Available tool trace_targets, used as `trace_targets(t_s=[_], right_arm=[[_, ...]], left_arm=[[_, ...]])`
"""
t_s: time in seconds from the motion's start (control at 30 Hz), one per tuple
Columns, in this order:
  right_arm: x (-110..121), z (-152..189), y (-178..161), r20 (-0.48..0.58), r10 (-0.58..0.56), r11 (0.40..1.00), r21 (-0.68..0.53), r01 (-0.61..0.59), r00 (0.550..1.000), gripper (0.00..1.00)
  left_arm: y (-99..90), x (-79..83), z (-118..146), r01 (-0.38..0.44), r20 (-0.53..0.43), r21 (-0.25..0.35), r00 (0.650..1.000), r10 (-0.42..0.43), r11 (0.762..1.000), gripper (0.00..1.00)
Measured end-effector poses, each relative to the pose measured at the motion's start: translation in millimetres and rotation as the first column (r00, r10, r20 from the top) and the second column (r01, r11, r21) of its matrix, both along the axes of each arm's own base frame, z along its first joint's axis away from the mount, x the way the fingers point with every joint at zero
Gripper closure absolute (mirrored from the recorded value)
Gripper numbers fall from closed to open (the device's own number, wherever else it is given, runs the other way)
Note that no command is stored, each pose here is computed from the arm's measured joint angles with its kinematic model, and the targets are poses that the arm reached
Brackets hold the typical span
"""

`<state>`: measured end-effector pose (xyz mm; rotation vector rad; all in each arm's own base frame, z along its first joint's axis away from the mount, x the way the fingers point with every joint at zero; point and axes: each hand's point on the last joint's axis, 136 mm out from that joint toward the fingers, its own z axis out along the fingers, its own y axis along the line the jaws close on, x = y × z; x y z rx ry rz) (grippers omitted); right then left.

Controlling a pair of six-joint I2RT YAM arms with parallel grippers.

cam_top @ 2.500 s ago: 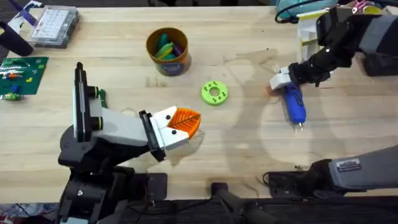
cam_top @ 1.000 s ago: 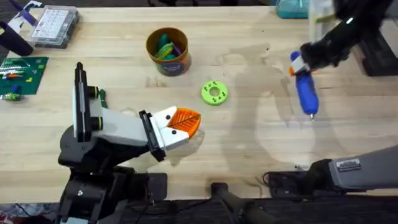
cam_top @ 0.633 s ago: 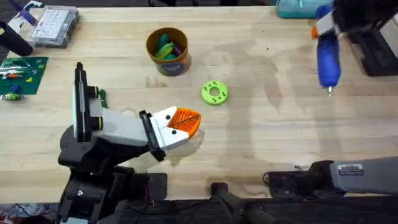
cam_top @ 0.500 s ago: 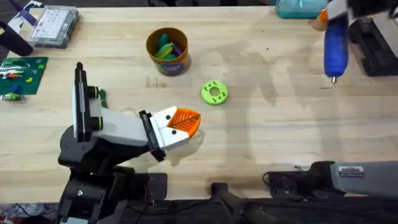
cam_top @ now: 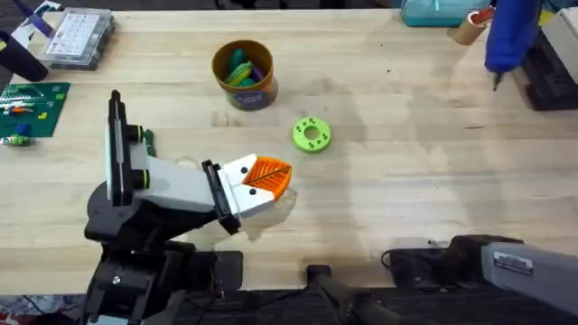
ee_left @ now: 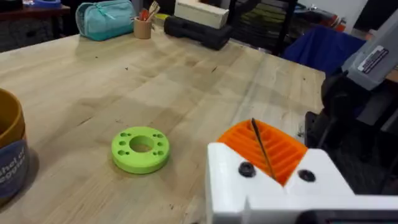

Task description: Pick up the gripper from the table and insert it into the empty holder that is missing its gripper. Then pick up a screw, insert it into the mounting hole, and use the screwdriver to tighten it. Finally, clean up the table by picking up the vegetable and placing it into the bucket.

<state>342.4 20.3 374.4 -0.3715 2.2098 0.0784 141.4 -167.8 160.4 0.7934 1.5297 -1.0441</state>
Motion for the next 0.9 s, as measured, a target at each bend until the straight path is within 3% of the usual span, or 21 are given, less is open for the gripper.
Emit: trace_targets(t_s=[0.2,0.47,0.7,0.9], right_arm=[[-13.7,35.6,24.6,0.129,0.081,0.995,0.047,-0.088,0.988,0.974],[-12.9,78.8,63.2,0.301,0.218,0.958,0.115,-0.263,0.928,0.974],[-25.9,109.9,111.1,0.420,0.374,0.872,0.145,-0.468,0.827,0.974],[-53.1,119.4,160.1,0.454,0.514,0.759,0.154,-0.632,0.728,0.974]], left_arm=[[0.0,0.0,0.0,0.000,0.000,0.000,1.000,0.000,1.000,0.994],[0.0,0.1,-0.1,0.000,0.000,0.000,1.000,0.000,1.000,0.994],[0.0,0.0,0.0,0.000,0.000,0.000,1.000,0.000,1.000,0.994],[0.0,0.1,-0.1,0.000,0.000,0.000,1.000,0.000,1.000,0.994]])
